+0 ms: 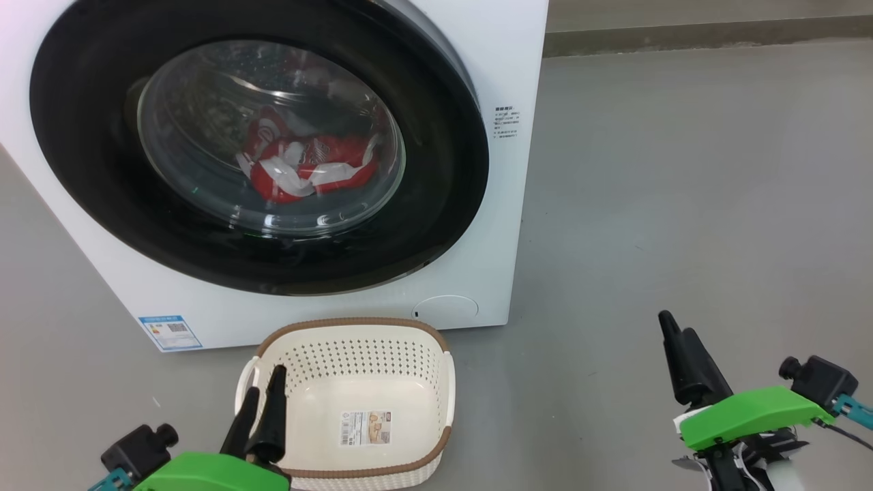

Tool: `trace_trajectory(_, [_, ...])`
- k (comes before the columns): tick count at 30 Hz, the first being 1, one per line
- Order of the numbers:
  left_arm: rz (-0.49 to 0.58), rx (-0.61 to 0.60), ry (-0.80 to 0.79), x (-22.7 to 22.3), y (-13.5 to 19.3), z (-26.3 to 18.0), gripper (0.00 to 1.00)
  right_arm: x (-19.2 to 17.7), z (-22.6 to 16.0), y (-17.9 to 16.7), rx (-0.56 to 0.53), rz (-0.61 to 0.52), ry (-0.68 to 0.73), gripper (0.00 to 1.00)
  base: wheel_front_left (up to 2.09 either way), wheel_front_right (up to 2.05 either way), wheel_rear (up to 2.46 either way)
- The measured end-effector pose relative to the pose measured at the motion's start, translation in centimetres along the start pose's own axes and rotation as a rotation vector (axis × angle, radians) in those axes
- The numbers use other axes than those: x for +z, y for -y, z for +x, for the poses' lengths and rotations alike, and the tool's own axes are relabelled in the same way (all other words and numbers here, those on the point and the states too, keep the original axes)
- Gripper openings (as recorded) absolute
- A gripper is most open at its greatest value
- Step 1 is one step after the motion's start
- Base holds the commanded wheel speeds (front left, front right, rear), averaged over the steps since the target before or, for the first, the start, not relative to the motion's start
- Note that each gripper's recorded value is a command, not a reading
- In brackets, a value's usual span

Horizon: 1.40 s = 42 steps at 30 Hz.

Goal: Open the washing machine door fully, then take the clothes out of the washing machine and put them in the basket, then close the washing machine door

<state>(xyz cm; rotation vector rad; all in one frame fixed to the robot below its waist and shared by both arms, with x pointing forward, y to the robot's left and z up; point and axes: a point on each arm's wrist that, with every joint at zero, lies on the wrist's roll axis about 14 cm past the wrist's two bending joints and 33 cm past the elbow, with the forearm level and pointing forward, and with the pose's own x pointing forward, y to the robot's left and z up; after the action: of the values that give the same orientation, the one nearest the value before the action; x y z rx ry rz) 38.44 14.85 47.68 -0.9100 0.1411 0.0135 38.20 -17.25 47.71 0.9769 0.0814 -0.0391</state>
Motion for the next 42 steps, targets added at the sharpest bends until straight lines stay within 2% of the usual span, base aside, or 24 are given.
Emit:
trace_trajectory(31, [0.307, -0.072, 0.085, 1.1, 3.2, 1.1, 1.0, 0.3, 1.5, -4.2, 0.143, -0.344, 0.041, 1.0, 0.0, 0.0, 0.0])
trace_trajectory(42, [0.457, -0.104, 0.141, 1.9, 4.8, 1.6, 1.0, 0.4, 1.7, -5.2, 0.181, -0.47, 0.059, 1.0, 0.0, 0.0, 0.0])
